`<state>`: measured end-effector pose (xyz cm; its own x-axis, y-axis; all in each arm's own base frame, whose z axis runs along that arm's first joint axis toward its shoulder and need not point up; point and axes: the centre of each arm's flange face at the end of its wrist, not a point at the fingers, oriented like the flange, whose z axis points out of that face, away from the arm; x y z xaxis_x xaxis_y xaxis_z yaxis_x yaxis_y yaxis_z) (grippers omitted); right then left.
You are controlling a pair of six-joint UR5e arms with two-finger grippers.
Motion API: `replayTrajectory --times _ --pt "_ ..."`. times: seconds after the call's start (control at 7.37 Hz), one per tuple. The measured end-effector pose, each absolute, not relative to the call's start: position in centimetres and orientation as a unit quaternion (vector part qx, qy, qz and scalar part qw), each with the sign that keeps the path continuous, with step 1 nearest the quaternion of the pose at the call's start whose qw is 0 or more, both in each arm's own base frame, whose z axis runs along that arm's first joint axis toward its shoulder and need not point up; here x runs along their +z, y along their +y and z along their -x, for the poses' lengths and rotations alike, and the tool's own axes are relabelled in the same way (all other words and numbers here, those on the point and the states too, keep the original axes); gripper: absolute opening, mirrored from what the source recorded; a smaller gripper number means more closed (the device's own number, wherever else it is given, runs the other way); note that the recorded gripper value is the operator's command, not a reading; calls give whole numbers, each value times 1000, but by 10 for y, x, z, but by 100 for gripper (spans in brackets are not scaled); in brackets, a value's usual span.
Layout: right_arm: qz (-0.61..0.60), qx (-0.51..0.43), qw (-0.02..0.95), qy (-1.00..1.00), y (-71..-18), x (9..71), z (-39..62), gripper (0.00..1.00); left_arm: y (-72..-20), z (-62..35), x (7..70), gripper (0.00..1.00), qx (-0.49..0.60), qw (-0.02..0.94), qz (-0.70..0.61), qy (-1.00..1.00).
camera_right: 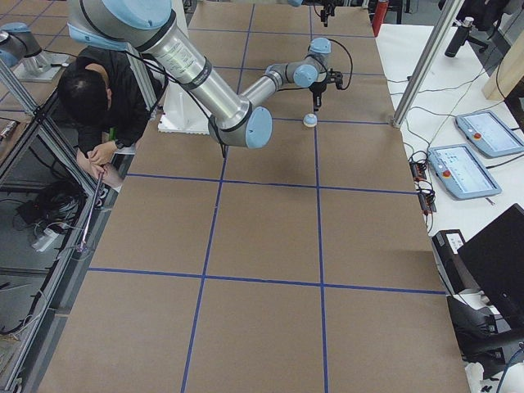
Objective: Place and press bell with both arms
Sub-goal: 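Press down on the bell's button with the right gripper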
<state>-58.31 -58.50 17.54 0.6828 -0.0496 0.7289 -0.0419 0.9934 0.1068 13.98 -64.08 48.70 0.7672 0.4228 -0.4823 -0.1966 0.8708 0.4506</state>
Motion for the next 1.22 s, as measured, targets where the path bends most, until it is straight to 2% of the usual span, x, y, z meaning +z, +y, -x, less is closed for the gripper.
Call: replayTrajectory --times 1.22 --pt "-43 -4 925 -378 -586 190 607 0 -638 -140 494 100 168 922 -186 296"
